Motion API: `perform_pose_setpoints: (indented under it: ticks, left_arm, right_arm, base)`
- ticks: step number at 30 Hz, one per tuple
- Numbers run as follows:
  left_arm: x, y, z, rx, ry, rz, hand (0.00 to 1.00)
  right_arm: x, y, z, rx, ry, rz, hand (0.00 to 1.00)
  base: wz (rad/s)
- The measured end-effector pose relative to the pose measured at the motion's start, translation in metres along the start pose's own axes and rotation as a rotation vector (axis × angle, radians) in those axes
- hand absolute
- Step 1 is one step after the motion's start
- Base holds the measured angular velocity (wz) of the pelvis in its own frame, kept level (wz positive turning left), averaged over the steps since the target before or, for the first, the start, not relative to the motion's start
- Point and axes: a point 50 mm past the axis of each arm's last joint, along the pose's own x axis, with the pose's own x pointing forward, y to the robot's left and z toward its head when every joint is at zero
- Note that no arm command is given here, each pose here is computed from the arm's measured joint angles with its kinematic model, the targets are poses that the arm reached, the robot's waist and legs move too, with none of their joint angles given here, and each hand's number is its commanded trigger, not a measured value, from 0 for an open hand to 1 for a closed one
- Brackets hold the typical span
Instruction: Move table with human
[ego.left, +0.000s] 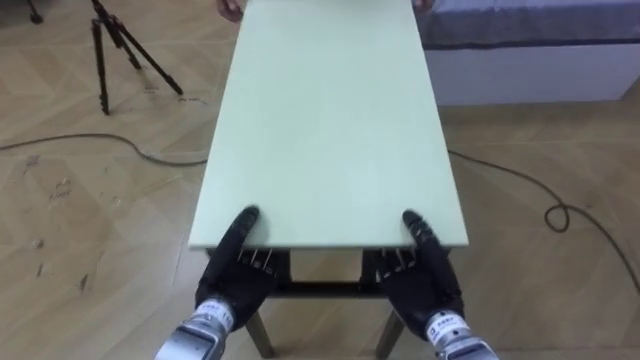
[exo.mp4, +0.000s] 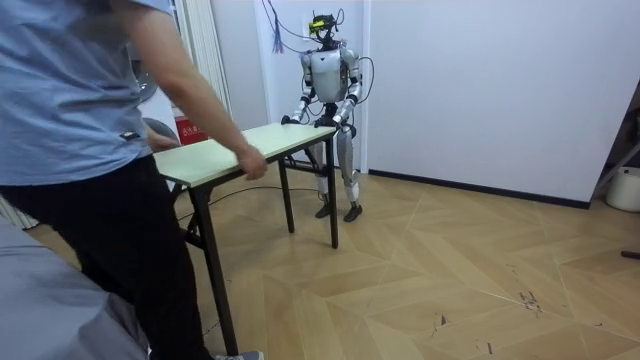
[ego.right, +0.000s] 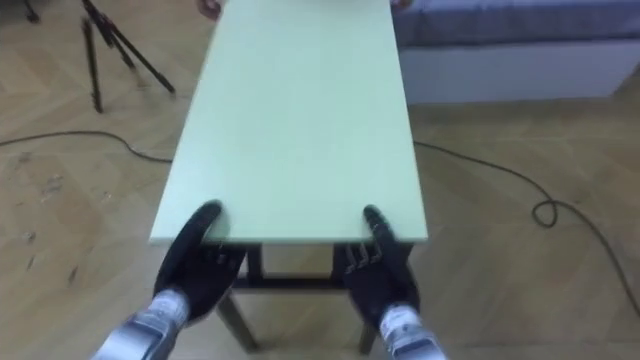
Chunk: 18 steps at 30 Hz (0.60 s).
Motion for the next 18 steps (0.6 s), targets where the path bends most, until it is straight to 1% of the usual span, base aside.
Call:
perform_pose_setpoints:
  ticks: [3, 7, 14, 18]
  left_arm:
    - [0.0013, -0.0035, -0.0001, 0.023, 0.002, -0.010, 1.00]
    - [0.0011, -0.0016, -0.0019, 0.034, 0.005, -0.001, 1.00]
    - [0.0004, 0.0009, -0.0035, 0.059, -0.015, -0.002, 1.00]
    - [-0.0014, 0.0021, -0.0040, 0.055, -0.019, -0.033, 1.00]
  right_arm:
    - [-0.0007, -0.0012, 0.0019, 0.020, -0.009, -0.005, 1.00]
    - [-0.0008, -0.0021, 0.0025, 0.019, -0.010, -0.021, 1.00]
    - [-0.0007, -0.0016, 0.0015, 0.020, -0.005, -0.020, 1.00]
    - [-0.0008, 0.0019, 0.0026, -0.002, -0.010, 0.011, 1.00]
  base:
    - [0.27]
    - [-0.18]
    - [0.02]
    - [0.01]
